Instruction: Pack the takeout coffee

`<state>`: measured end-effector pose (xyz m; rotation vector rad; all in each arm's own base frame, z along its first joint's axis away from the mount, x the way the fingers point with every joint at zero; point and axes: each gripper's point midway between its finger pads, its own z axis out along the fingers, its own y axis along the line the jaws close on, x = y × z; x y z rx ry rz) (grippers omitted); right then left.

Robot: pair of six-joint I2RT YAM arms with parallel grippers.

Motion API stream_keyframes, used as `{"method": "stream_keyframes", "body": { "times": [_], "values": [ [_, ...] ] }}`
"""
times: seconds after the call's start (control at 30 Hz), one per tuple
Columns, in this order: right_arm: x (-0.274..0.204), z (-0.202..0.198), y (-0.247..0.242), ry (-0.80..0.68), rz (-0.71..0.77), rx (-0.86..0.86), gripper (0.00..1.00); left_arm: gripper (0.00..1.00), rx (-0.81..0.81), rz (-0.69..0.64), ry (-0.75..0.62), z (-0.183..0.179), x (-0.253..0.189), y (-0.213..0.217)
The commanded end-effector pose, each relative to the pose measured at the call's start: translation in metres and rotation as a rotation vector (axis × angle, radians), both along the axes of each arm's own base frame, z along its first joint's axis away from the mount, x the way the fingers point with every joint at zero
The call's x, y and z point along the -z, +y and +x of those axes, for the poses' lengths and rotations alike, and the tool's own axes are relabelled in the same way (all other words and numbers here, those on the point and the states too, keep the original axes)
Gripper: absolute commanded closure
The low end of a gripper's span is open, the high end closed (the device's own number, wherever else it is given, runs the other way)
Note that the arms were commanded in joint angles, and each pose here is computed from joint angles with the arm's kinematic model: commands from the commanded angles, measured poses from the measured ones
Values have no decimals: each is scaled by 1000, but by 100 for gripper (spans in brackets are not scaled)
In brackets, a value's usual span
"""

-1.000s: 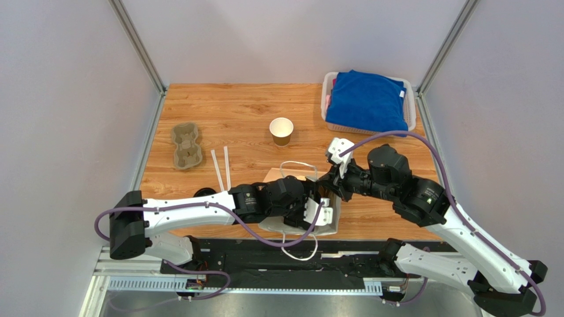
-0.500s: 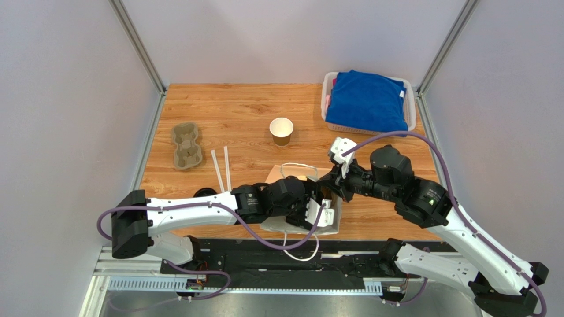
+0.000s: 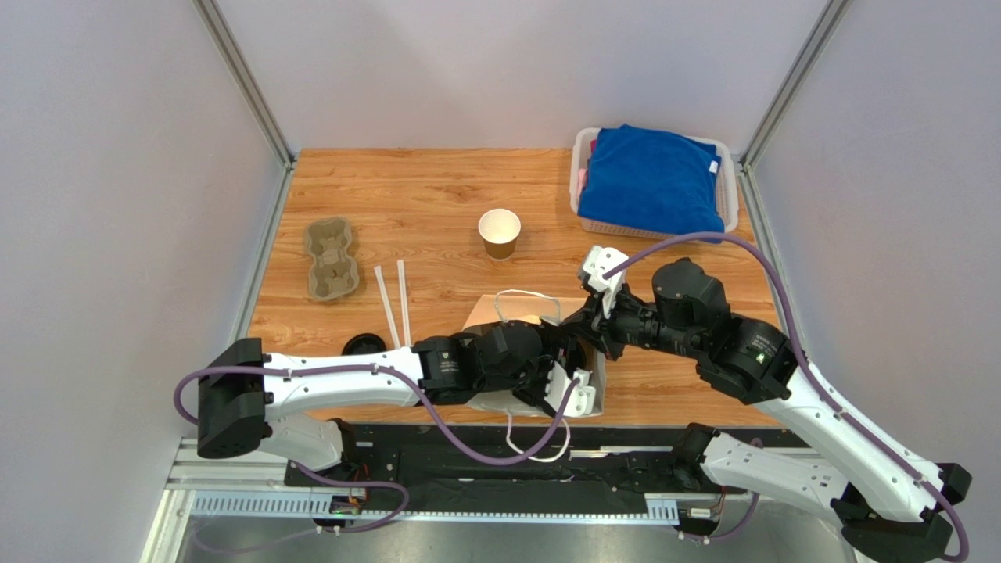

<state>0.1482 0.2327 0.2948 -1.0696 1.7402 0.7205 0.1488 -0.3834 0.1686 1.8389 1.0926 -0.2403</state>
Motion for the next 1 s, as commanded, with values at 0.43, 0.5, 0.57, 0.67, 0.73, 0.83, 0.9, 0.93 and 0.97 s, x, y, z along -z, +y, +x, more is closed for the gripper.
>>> {"method": "stream_keyframes", "body": {
  "times": [0.43,0.5,0.57,0.67,0.73,0.83,0.9,0.93,0.97],
  "values": [
    [-16,1,5,-29,53,-3,100,65,-89,36,83,7,11,13],
    [-16,1,5,-25,53,-3,100,65,-88,42,85,8,13,13],
    [-16,1,6,-26,53,-3,100,65,-94,62,103,10,17,14],
    [-15,2,7,-24,54,-4,100,65,-100,73,123,11,19,12],
    [-15,2,7,-23,55,-5,100,65,-106,84,132,12,23,12],
    [-15,1,8,-20,56,-6,100,65,-109,91,142,12,25,11],
    [-15,2,8,-17,56,-5,100,65,-102,96,153,11,26,10],
    [-15,2,8,-20,56,-4,100,65,-101,101,160,10,27,10],
    [-15,2,8,-17,56,-5,100,65,-105,109,173,9,28,11]
  ]
}}
